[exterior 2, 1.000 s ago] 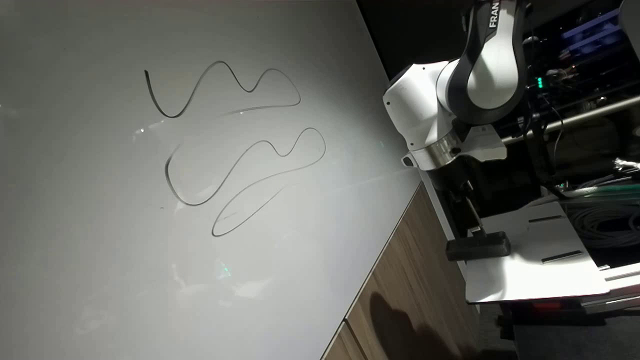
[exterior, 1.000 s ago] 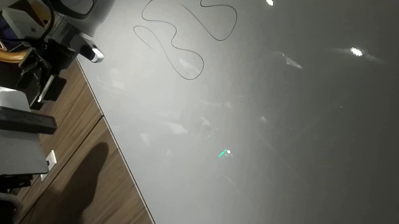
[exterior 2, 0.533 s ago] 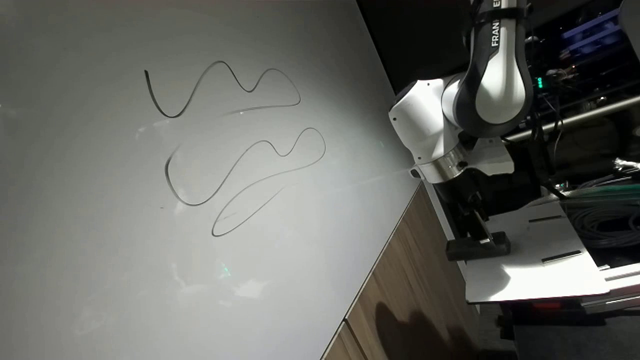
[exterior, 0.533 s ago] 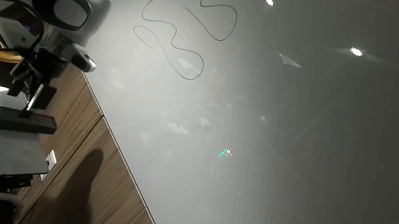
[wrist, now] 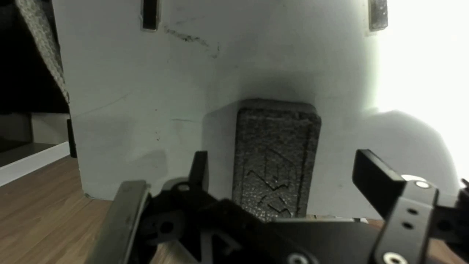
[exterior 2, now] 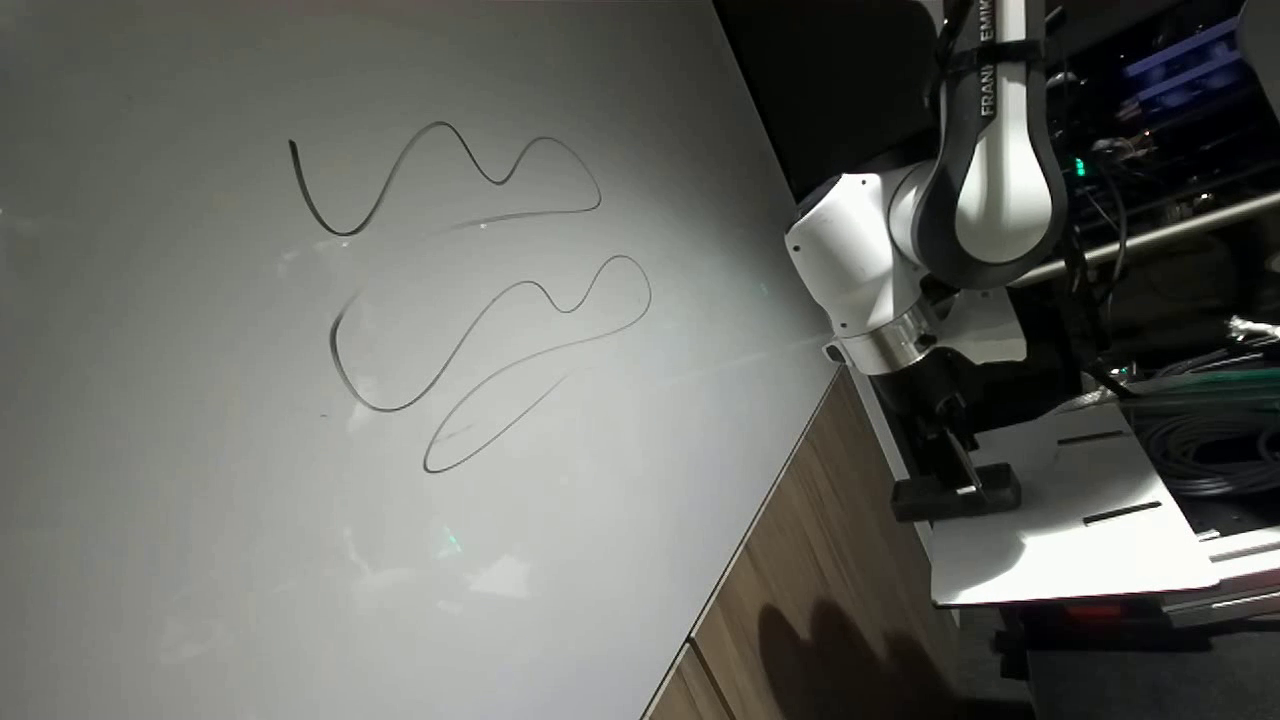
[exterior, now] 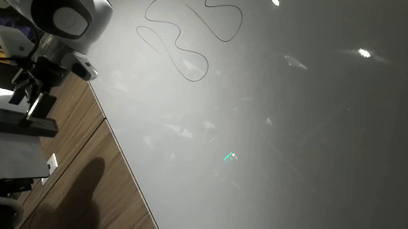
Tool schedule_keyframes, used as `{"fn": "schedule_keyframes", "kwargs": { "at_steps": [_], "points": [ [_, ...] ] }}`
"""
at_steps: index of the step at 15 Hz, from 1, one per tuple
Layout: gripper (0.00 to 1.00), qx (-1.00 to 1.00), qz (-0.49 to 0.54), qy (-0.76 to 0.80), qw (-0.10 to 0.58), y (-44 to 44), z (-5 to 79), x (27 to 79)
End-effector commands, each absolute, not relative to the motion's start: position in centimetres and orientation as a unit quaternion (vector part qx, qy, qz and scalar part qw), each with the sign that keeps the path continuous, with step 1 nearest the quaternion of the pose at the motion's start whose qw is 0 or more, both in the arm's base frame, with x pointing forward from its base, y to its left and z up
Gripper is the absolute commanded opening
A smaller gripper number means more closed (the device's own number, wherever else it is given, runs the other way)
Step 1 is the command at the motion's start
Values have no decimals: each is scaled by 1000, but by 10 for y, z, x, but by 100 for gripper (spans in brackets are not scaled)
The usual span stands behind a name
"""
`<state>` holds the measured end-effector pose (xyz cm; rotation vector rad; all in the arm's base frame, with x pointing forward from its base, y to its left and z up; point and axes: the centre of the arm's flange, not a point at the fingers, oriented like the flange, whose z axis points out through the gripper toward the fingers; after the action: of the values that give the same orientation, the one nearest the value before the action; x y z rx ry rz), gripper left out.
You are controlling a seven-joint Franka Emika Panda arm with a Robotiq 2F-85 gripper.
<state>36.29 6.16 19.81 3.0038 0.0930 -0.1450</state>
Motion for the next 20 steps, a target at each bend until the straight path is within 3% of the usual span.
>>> {"fn": "schedule_keyframes", "kwargs": {
  "at_steps": [1,20],
  "points": [
    [100,997,-32,24,60,44,194,324],
    [100,999,-20,19,47,43,203,334]
  ]
}}
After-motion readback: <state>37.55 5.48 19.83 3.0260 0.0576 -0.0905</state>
